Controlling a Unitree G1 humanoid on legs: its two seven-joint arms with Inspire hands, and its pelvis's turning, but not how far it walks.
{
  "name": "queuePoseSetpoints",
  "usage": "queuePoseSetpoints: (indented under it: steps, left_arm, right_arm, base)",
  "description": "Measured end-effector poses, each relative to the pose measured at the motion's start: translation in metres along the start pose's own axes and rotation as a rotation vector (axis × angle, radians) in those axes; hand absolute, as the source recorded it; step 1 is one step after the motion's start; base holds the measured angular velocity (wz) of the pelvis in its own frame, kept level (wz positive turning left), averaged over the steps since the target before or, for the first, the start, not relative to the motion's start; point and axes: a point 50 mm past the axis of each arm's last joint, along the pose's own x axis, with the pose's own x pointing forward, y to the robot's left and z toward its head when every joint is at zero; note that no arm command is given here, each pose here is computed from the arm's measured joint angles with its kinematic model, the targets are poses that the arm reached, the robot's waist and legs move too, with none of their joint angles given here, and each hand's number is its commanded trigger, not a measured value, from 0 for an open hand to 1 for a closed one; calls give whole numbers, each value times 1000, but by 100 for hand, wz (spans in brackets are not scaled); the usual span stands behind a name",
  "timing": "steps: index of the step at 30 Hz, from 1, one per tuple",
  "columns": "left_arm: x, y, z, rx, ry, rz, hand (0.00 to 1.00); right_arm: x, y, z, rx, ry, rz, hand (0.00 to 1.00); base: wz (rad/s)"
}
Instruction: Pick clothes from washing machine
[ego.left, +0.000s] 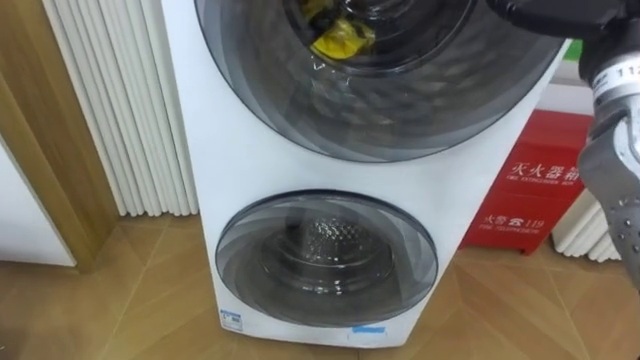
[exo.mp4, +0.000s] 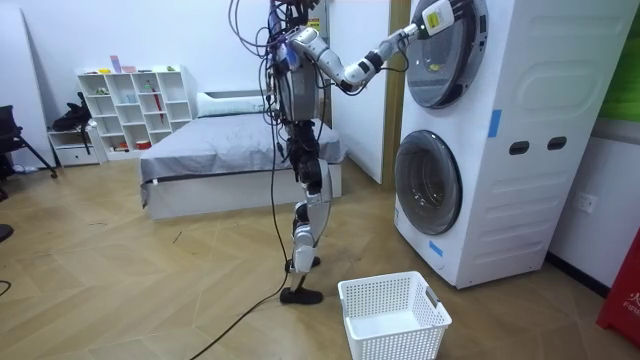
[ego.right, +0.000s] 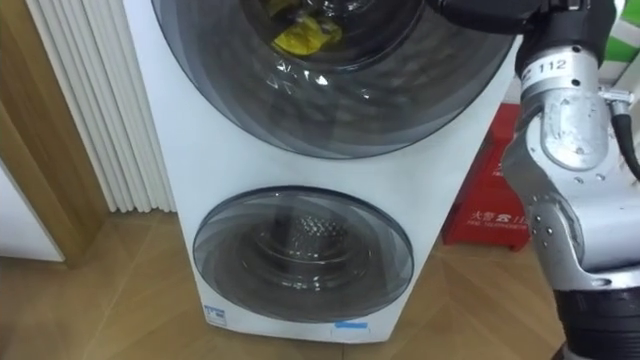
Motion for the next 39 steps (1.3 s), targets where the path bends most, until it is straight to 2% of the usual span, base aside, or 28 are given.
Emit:
queuePoseSetpoints:
  steps: [11,25,39]
  left_arm:
    - [0,-1,1,54,-2,12,0]
    - [-3,3,-21,76,64,1,0]
    - [-4,5,-29,71,60,1,0]
  right_arm:
    - [-20,-2,-18,50,-13,137,0]
    - [-74,-8,-18,72,-33,358,0]
    - [-105,0,-14,97,-26,494,0]
  base:
    - [-13]
    - [-4]
    - [-1]
